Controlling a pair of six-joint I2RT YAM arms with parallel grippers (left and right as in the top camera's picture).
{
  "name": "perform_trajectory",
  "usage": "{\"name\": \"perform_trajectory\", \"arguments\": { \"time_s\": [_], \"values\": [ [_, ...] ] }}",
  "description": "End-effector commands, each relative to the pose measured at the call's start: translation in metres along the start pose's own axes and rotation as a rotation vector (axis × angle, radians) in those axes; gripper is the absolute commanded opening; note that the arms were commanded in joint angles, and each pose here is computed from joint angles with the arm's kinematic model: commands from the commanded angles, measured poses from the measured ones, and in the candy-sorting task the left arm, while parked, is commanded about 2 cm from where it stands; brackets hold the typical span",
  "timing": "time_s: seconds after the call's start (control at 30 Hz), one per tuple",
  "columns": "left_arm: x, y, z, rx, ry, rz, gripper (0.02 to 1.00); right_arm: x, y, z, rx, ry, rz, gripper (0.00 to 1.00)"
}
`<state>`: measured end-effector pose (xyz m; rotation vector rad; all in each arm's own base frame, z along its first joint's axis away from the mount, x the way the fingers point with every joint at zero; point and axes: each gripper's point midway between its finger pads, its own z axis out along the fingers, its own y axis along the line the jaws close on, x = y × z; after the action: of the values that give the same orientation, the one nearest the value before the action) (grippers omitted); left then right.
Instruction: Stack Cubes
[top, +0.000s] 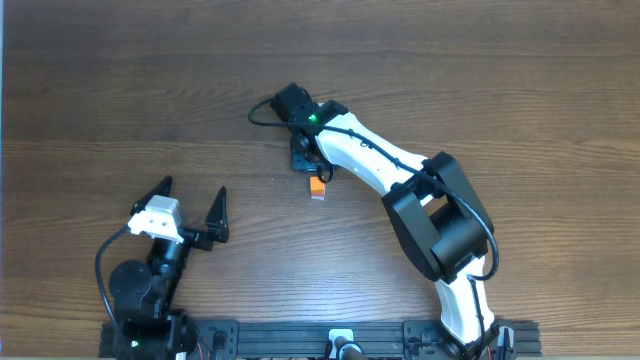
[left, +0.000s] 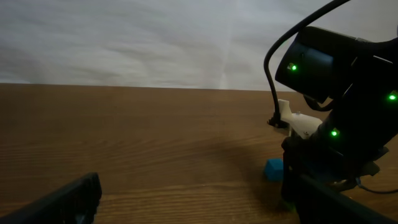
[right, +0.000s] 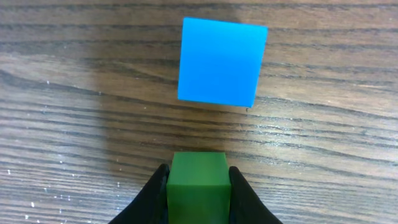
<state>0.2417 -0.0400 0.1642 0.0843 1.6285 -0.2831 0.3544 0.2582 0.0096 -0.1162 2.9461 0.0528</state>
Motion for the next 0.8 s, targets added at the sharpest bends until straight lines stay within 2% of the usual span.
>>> {"name": "perform_trajectory", "arguments": {
  "time_s": [0.03, 0.27, 0.47, 0.63, 0.8],
  "values": [
    [0.002, -0.003, 0.0, 0.015, 0.0, 0.015, 1.0, -0.004, 0.001, 0.0, 0.015, -0.006, 0.0, 0.15],
    [0.002, -0.003, 0.0, 0.015, 0.0, 0.015, 1.0, -0.011, 0.001, -0.018, 0.03, 0.003, 0.0, 0.075],
    [0.002, -0.003, 0.0, 0.015, 0.0, 0.016, 1.0, -0.023, 0.002, -0.042, 0.044, -0.011, 0.0, 0.06],
    [0.002, -0.003, 0.0, 0.015, 0.0, 0.015, 1.0, -0.027, 0.002, -0.065, 0.051, 0.002, 0.001, 0.009],
    [0.002, -0.003, 0.0, 0.015, 0.0, 0.015, 1.0, -0.022, -0.001, -0.09, 0.072, 0.035, 0.003, 0.012]
  ]
}}
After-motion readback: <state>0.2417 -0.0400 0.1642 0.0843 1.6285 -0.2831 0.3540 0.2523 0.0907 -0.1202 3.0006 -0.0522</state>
